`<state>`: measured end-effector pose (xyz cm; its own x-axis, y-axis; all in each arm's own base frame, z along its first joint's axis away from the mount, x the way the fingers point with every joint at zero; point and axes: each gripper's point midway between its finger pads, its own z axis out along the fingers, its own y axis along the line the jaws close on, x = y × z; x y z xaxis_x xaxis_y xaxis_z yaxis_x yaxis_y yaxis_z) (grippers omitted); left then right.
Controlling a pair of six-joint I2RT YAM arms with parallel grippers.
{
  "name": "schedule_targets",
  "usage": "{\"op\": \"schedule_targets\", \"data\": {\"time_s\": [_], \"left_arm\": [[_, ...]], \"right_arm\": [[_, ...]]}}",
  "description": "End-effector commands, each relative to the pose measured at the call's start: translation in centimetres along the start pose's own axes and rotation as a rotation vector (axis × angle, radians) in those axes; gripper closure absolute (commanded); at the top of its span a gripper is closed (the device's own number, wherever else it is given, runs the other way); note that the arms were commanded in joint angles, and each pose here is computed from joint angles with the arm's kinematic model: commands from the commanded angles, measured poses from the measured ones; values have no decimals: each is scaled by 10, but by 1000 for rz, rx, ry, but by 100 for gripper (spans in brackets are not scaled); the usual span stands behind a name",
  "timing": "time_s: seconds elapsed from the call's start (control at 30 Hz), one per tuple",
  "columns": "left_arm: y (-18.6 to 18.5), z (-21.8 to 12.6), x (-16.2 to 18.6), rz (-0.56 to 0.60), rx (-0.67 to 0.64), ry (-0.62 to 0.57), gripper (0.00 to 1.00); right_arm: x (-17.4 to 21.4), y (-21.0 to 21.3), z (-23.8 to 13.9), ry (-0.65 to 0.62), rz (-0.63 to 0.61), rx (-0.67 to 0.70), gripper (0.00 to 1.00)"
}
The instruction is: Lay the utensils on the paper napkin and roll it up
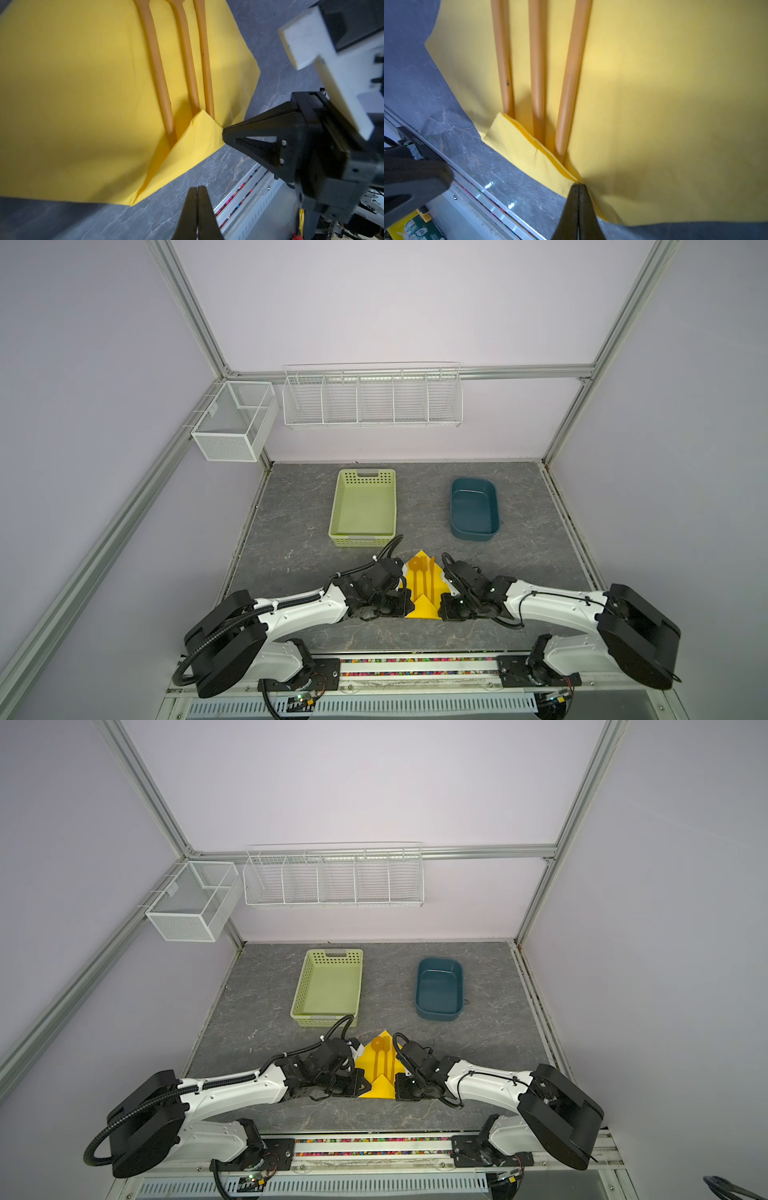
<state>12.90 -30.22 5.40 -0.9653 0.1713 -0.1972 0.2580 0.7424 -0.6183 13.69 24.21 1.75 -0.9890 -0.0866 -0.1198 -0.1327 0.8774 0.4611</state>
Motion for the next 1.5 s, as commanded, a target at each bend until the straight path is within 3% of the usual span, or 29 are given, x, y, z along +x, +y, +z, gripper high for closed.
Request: {"op": "schedule_targets", "data": {"time_s": [0.0, 0.27, 0.63, 1.03, 1.47], "left_arm": [[-4, 8, -2, 7, 13, 15, 96], [21, 19, 5, -24, -87, 41, 97], [39, 21, 17, -42, -128, 65, 97], [37, 22, 16, -44, -125, 64, 97], [39, 23, 17, -44, -129, 70, 98]], "right_arm": [[21, -36, 5, 59, 43, 135, 94], [21, -35, 3, 61, 43, 136, 94], [16, -25, -14, 18, 56, 95, 85], [8, 11, -10, 3, 69, -87, 92], [14, 3, 6, 52, 84, -62, 93]]}}
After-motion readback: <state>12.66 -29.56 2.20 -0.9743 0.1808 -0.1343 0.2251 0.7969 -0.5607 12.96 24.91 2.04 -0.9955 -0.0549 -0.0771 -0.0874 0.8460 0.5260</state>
